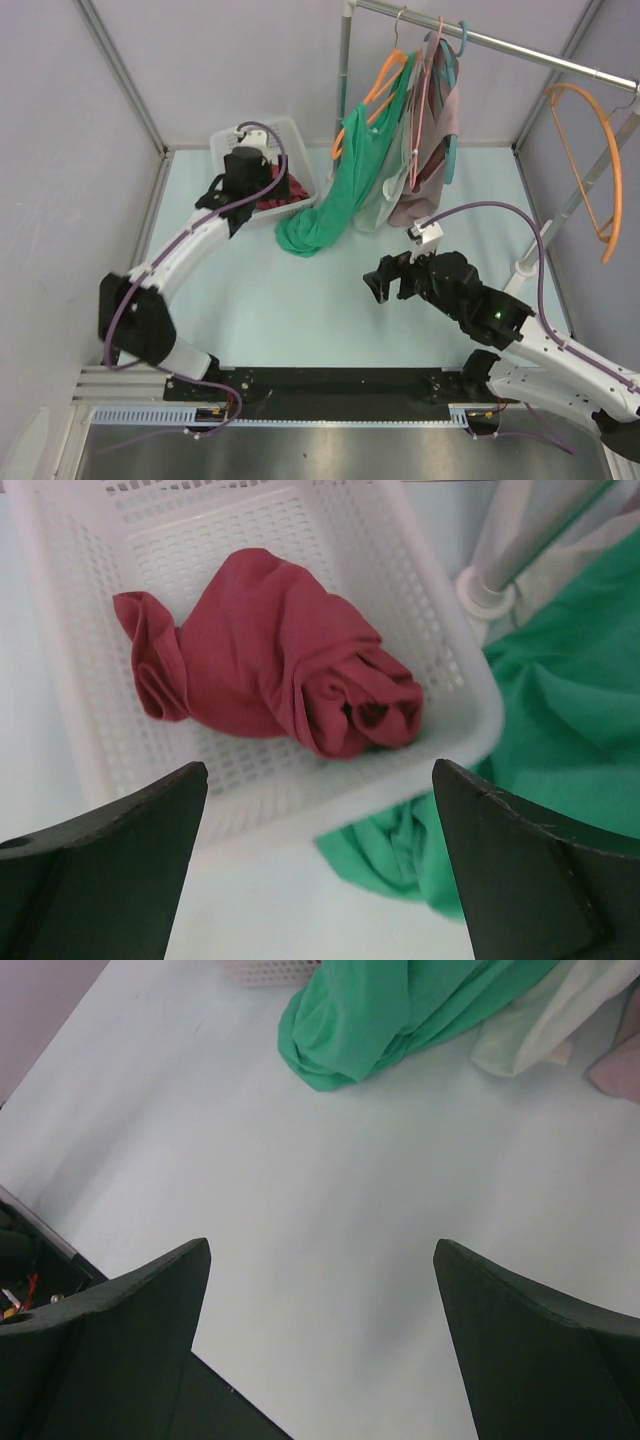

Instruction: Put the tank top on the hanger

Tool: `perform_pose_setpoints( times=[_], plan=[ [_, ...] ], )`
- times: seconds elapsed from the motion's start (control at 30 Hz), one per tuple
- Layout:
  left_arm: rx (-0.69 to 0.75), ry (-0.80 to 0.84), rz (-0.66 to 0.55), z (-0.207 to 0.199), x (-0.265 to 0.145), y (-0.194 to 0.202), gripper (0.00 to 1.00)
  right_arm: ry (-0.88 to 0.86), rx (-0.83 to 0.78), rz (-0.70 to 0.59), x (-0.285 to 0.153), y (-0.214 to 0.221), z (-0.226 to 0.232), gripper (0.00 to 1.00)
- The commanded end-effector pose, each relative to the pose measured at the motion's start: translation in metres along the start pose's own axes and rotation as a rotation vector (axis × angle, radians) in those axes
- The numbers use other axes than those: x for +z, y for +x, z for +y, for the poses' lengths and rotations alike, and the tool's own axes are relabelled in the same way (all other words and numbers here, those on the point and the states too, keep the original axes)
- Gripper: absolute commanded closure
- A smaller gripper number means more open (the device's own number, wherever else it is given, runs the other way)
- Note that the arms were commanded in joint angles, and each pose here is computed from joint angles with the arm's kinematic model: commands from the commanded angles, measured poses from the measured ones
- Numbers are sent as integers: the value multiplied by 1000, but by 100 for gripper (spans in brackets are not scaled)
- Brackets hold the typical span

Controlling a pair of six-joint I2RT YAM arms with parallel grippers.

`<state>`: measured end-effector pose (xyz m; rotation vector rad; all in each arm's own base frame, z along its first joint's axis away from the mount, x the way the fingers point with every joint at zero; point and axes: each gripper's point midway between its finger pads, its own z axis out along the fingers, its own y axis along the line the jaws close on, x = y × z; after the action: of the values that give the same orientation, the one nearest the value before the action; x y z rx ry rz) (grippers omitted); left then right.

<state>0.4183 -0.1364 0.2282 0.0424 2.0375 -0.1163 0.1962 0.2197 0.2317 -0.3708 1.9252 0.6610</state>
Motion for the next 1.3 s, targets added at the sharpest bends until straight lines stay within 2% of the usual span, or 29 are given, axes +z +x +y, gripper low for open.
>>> perform_pose_setpoints(
  times=[0.0, 0.03, 0.1, 0.17, 0.2, 0.27, 0.33, 0.37, 0.4, 0.47, 0.5, 0.57, 0.73, 0.77, 0.87, 1.0, 1.13, 1.27],
  plan=[
    [31, -61, 60, 12, 59, 1, 1, -42, 72, -10, -12, 1, 6, 0],
    [27, -60, 44, 11, 66, -12, 1, -47, 81, -14, -15, 1, 6, 0],
    [36, -78, 125, 19, 100, 12, 1, -47, 89, -2, -18, 6, 5, 0],
    [4, -63, 149, 24, 120, 13, 1, -43, 92, 1, -20, 9, 3, 0],
    [-5, -24, 204, 19, 135, 34, 2, -40, 91, 6, -21, 10, 2, 0],
    [-36, -14, 217, 25, 148, 38, 3, -34, 96, 25, -24, 11, 1, 0],
    [-40, 18, 259, 22, 159, 53, 14, -28, 111, 39, -28, 12, 1, 0],
    [-46, 34, 267, 20, 162, 58, 21, -19, 112, 48, -32, 14, -1, 0],
    [-50, 57, 249, 16, 164, 54, 35, -11, 116, 53, -34, 16, -3, 0],
    [-65, 118, 250, 5, 166, 55, 54, 20, 125, 54, -35, 21, -10, 0],
    [-69, 138, 241, 1, 165, 51, 78, 27, 129, 49, -37, 23, -12, 0],
    [-83, 159, 202, -3, 156, 33, 100, 38, 138, 43, -37, 26, -16, 0],
    [-86, 136, 37, 1, 115, -37, 100, 41, 135, 56, -36, 33, -18, 0],
    [-89, 144, -20, 1, 96, -61, 100, 42, 131, 61, -36, 35, -18, 0],
    [-90, 171, -97, -3, 66, -96, 100, 51, 123, 70, -35, 38, -20, 0],
    [-74, 200, -211, -4, 4, -145, 100, 43, 129, 57, -36, 41, -21, 0],
    [-17, 219, -290, -4, -50, -175, 100, 37, 124, 45, -34, 44, -22, 0],
    [46, 247, -327, -7, -95, -184, 100, 44, 118, 57, -32, 46, -23, 0]
  ],
)
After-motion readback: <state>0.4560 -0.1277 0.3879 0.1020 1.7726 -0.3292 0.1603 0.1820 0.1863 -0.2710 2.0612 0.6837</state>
